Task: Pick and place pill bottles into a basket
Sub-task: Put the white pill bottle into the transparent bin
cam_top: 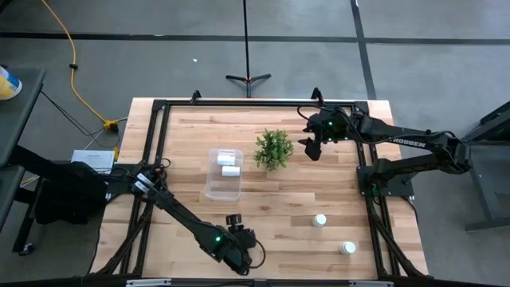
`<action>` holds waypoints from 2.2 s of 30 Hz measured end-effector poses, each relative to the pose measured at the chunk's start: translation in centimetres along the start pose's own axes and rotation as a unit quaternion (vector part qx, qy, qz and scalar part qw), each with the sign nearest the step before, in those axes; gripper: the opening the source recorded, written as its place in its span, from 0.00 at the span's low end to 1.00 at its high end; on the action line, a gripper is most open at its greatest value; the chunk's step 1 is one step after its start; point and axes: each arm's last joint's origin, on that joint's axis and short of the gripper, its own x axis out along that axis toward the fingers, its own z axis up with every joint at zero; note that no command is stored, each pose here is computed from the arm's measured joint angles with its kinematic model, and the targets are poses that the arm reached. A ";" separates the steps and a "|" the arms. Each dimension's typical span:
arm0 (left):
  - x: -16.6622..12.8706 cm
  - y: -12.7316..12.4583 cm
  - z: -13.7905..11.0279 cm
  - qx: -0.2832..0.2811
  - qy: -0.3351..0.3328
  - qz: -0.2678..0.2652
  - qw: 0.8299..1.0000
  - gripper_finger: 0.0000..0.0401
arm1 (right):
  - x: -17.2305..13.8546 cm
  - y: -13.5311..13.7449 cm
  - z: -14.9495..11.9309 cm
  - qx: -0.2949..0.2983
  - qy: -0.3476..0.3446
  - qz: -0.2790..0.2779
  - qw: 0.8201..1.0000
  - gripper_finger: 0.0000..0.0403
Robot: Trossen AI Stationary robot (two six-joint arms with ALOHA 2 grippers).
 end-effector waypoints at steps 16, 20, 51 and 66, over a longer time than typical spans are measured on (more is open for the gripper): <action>-6.1 3.8 4.4 0.095 0.080 -0.004 0.992 0.52 | 0.0 -0.2 -0.2 0.000 0.007 -0.026 1.000 0.56; -7.9 5.2 4.4 0.110 0.108 0.016 0.988 0.52 | 0.0 -0.2 -0.2 0.002 0.008 -0.028 1.000 0.56; -9.6 19.7 7.9 0.136 0.237 0.018 0.962 0.52 | 0.0 -0.5 -0.3 -0.026 0.015 -0.076 0.997 0.56; -8.3 24.9 8.3 0.087 0.296 -0.030 0.951 0.51 | 0.0 -0.5 0.1 -0.026 -0.004 -0.084 0.996 0.56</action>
